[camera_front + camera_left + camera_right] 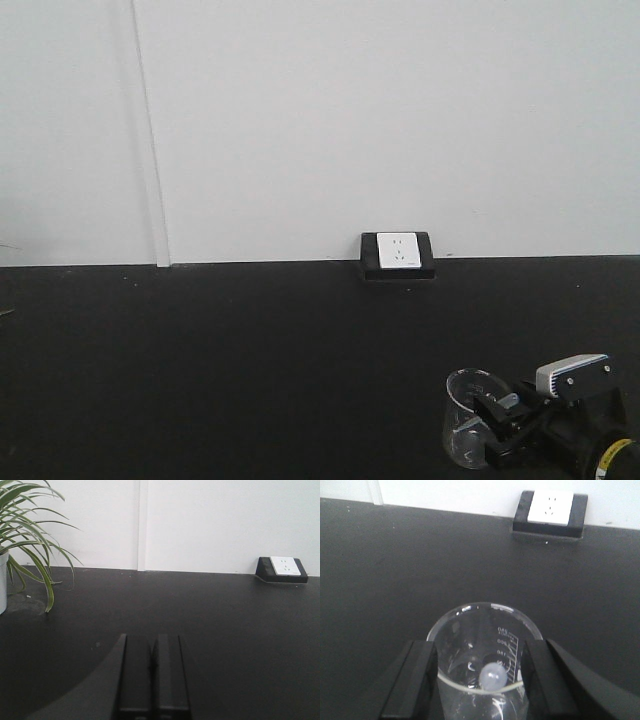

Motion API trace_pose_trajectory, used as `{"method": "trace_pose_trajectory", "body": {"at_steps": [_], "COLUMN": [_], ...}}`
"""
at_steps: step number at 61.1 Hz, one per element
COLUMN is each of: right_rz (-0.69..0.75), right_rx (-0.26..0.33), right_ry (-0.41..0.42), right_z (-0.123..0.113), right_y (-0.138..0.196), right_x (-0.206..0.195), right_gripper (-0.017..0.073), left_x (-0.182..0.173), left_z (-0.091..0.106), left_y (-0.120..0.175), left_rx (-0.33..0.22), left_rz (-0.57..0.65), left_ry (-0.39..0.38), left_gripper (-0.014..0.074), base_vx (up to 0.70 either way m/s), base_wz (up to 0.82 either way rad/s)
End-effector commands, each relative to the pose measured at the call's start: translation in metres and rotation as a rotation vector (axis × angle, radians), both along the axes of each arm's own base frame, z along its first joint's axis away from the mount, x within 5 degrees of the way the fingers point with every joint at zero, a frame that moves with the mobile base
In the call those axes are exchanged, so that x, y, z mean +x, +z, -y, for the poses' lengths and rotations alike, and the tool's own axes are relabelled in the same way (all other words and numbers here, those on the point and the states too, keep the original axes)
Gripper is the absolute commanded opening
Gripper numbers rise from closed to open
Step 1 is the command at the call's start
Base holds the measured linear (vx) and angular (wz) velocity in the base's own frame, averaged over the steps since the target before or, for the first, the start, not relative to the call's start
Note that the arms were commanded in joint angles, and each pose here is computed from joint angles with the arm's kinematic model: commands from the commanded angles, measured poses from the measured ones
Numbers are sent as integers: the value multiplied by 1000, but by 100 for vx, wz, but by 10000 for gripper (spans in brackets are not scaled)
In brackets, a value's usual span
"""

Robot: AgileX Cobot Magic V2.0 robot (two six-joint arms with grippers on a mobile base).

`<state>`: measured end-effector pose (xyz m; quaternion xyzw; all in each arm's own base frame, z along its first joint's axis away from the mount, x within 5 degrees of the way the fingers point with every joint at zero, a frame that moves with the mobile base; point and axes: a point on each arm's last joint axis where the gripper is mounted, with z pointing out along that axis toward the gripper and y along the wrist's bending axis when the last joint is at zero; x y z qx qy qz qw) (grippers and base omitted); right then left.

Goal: Grab transparent chemical and place on left bench
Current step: 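Close the right gripper on the dropper and lift it out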

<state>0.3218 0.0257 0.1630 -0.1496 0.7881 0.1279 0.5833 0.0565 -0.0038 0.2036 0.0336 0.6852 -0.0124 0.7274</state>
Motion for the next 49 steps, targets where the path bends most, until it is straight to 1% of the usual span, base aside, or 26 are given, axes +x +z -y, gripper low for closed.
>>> {"method": "trace_pose_trajectory", "body": {"at_steps": [1, 9, 12, 25, 34, 42, 49], "right_rz": [119, 116, 116, 120, 172, 240, 260], "right_rx": [37, 36, 36, 37, 37, 40, 10], "right_ry": [9, 9, 9, 9, 10, -2, -16], "right_z": [0, 0, 0, 0, 0, 0, 1], "right_y": [21, 20, 20, 22, 39, 71, 107], "right_x": [5, 6, 6, 5, 2, -11, -32], "right_gripper": [421, 352, 313, 118, -15, -8, -7], "left_x": [-1, -1, -1, -1, -1, -1, -1], "left_z": [0, 0, 0, 0, 0, 0, 0], "left_y": [3, 3, 3, 3, 3, 3, 3], "left_rx": [-14, -14, -14, -14, -14, -14, -14], "left_rz": [81, 81, 81, 81, 81, 81, 81], "left_ry": [-1, -1, -1, -1, -1, -1, -1], "left_gripper": [-3, -3, -3, -3, -3, -3, -3], "base_vx": [0, 0, 0, 0, 0, 0, 0], "base_wz": [0, 0, 0, 0, 0, 0, 0]}}
